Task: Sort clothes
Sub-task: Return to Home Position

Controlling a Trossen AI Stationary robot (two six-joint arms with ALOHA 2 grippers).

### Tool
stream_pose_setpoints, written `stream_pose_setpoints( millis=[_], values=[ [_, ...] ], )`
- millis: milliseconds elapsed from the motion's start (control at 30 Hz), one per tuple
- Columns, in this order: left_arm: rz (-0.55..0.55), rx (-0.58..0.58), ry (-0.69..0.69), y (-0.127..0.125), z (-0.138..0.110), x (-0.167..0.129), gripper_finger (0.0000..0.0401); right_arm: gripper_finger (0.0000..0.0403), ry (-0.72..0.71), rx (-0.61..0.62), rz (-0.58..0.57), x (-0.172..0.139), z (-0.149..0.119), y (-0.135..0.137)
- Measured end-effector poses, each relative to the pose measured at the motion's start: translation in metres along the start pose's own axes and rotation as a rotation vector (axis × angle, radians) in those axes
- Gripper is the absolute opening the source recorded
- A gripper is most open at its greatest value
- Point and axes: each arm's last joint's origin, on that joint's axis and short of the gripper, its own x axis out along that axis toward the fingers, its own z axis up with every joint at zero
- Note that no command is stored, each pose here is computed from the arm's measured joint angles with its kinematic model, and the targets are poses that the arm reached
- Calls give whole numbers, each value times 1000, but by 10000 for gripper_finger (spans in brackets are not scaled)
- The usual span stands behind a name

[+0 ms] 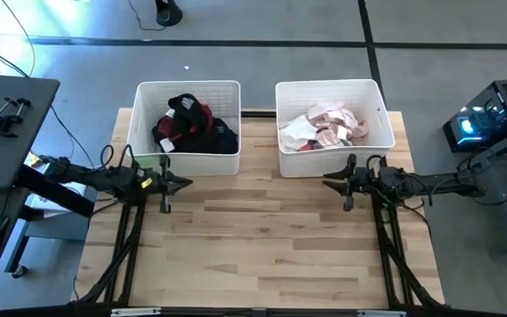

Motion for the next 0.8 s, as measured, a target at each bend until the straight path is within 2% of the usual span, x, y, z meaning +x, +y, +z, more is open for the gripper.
stream_pose_setpoints(
  millis=[300,800],
  values=[
    [1,-30,2,0,0,0,0,84,23,-2,131,0,-2,4],
    [3,-32,3,0,0,0,0,84,22,-4,140,0,-2,4]
  ],
)
